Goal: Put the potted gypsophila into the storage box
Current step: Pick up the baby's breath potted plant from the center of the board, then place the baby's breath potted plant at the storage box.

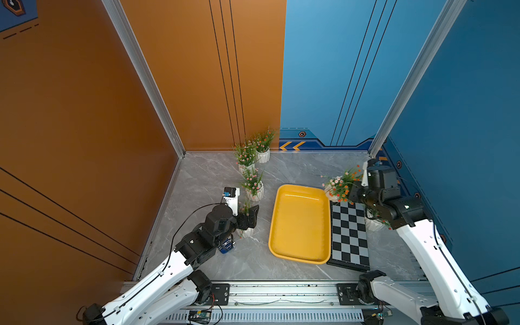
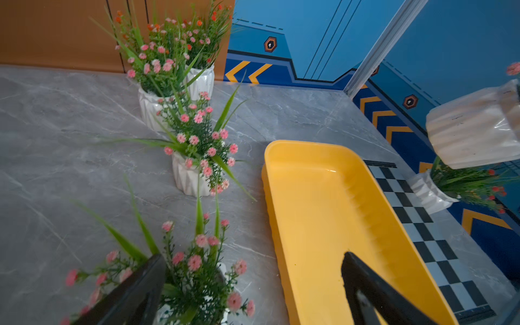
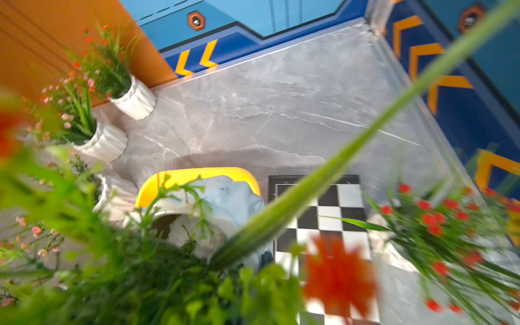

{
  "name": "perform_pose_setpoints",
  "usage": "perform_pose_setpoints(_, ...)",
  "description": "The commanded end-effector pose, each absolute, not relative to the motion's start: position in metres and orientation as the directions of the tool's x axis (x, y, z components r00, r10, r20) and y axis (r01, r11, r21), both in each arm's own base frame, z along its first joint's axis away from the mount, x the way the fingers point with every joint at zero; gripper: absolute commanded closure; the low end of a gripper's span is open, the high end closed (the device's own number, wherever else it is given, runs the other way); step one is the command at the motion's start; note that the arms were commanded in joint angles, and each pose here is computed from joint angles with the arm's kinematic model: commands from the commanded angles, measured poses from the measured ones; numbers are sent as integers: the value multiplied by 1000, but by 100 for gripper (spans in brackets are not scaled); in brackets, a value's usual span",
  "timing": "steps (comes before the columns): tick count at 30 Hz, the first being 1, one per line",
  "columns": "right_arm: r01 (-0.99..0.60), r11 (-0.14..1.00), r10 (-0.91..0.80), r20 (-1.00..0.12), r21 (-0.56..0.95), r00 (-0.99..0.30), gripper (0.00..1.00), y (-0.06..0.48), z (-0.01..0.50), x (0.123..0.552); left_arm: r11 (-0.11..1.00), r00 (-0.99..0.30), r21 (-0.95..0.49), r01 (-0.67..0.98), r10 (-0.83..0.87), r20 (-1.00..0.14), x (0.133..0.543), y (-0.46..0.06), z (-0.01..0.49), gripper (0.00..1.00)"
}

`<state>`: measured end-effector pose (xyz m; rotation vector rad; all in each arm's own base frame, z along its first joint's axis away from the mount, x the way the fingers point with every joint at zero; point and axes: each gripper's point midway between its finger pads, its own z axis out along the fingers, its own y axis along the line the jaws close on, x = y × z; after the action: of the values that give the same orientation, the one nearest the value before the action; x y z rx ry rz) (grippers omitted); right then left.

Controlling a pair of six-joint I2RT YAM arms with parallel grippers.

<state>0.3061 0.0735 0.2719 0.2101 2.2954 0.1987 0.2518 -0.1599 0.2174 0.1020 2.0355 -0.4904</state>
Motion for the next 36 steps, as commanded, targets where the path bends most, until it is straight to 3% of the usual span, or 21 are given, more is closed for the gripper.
perform_pose_setpoints(1,61,981,183,-783,183,-594,100,96,275,336,927,-496,-311,210,-174,-851,252,-152,215,2)
perform_pose_setpoints(12,-84,969,98,-676,232,-731,100,192,192,380,942,-416,-261,209,-156,-896,256,-144,242,2)
perform_pose_setpoints(16,-99,978,46,-651,184,-758,100,218,169,397,944,-386,-244,223,-144,-911,257,-143,254,2)
perform_pose_setpoints(33,-42,986,59,-568,163,-821,100,236,116,422,946,-303,-230,230,-155,-940,248,-128,282,2)
perform_pose_setpoints(36,-25,986,71,-559,162,-826,85,232,113,422,945,-306,-230,232,-153,-940,249,-129,282,2)
